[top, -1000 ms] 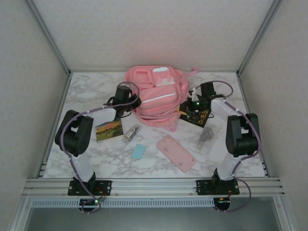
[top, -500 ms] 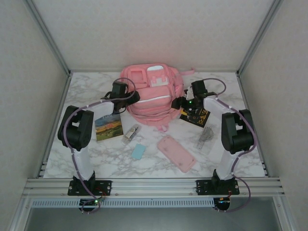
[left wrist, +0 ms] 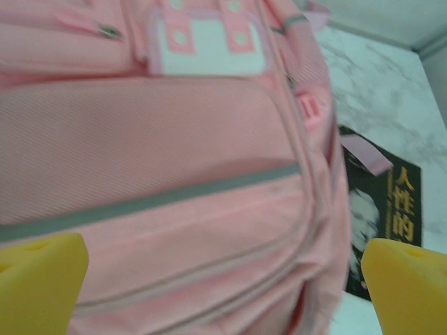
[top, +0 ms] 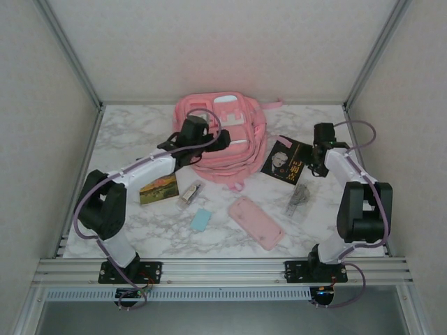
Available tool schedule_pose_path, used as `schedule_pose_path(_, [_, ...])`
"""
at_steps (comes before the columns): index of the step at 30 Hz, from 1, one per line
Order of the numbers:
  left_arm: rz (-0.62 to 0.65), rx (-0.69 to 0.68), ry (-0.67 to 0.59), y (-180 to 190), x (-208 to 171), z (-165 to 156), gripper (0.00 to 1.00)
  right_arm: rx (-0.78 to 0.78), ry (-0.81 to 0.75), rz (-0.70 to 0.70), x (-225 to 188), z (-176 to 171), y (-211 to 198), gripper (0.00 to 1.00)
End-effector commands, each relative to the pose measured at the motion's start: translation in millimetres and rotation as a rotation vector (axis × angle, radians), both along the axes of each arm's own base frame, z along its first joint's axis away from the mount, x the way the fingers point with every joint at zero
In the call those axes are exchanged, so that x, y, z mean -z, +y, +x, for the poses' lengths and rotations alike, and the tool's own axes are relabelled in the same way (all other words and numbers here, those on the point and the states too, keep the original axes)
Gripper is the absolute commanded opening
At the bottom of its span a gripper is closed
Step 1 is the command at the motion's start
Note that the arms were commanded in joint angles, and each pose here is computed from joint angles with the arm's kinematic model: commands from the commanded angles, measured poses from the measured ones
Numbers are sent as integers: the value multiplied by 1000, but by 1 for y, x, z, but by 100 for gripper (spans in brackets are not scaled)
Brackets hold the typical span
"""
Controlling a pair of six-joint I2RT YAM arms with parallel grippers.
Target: Pack books, pencil case, and school supplies into a backpack
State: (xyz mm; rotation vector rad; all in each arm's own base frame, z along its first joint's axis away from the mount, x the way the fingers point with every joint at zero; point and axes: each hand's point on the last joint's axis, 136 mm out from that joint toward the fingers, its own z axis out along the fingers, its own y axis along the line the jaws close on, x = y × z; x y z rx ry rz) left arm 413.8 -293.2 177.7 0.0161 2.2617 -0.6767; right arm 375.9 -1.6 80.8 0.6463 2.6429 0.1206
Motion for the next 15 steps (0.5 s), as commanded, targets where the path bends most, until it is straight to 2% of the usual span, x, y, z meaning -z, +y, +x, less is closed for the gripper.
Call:
schedule_pose_path(1, [-27,5,48,-14,10,-8,100,-66,-39,91,14,18,18,79])
schedule_pose_path(9, [-26,33,69,-27,18,-15,100,-117,-28,258,40,39,47,73])
schedule_pose_path(15, [-12,36,66,-23,16,-18,100,-158,-145,352,3,40,63,59])
